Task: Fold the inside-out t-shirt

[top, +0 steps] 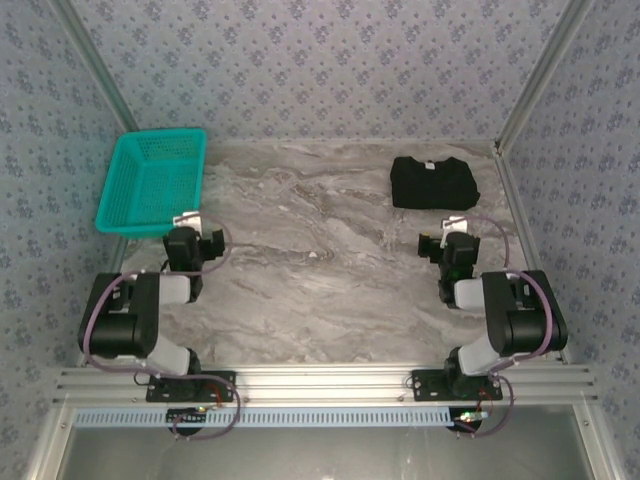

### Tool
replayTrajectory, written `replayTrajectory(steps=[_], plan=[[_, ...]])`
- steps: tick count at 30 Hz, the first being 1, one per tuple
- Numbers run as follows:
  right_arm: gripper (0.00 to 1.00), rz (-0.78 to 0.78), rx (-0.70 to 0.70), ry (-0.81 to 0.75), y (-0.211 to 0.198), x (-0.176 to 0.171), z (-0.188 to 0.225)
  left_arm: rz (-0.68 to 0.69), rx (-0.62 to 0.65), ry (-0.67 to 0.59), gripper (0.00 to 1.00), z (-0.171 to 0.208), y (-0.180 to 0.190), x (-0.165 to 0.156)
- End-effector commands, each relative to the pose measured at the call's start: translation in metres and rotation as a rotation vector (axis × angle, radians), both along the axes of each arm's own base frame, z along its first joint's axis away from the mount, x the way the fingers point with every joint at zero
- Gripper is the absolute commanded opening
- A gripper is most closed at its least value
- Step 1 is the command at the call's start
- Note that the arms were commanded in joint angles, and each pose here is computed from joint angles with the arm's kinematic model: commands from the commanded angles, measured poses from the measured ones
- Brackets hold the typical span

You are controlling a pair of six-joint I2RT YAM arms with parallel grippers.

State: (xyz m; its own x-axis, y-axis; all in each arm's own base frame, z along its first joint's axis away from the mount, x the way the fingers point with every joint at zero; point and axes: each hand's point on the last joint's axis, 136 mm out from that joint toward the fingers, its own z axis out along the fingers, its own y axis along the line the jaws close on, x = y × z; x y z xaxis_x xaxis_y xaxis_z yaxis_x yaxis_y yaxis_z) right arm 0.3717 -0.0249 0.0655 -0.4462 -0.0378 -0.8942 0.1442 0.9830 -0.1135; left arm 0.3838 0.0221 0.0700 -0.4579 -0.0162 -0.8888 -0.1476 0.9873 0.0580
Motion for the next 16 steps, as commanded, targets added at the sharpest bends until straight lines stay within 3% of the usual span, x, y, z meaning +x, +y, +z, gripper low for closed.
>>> replayTrajectory(steps=[1,16], plan=[[1.00,0.032,0.038,-0.057,0.0011,0.0165,0.0180,-0.069,-0.045,-0.084,0.98,0.0180,-0.0068,0.0138],[1.00,0.047,0.054,-0.050,0.0014,0.0172,0.0171,-0.068,-0.047,-0.084,0.98,0.0184,-0.0064,0.0136]])
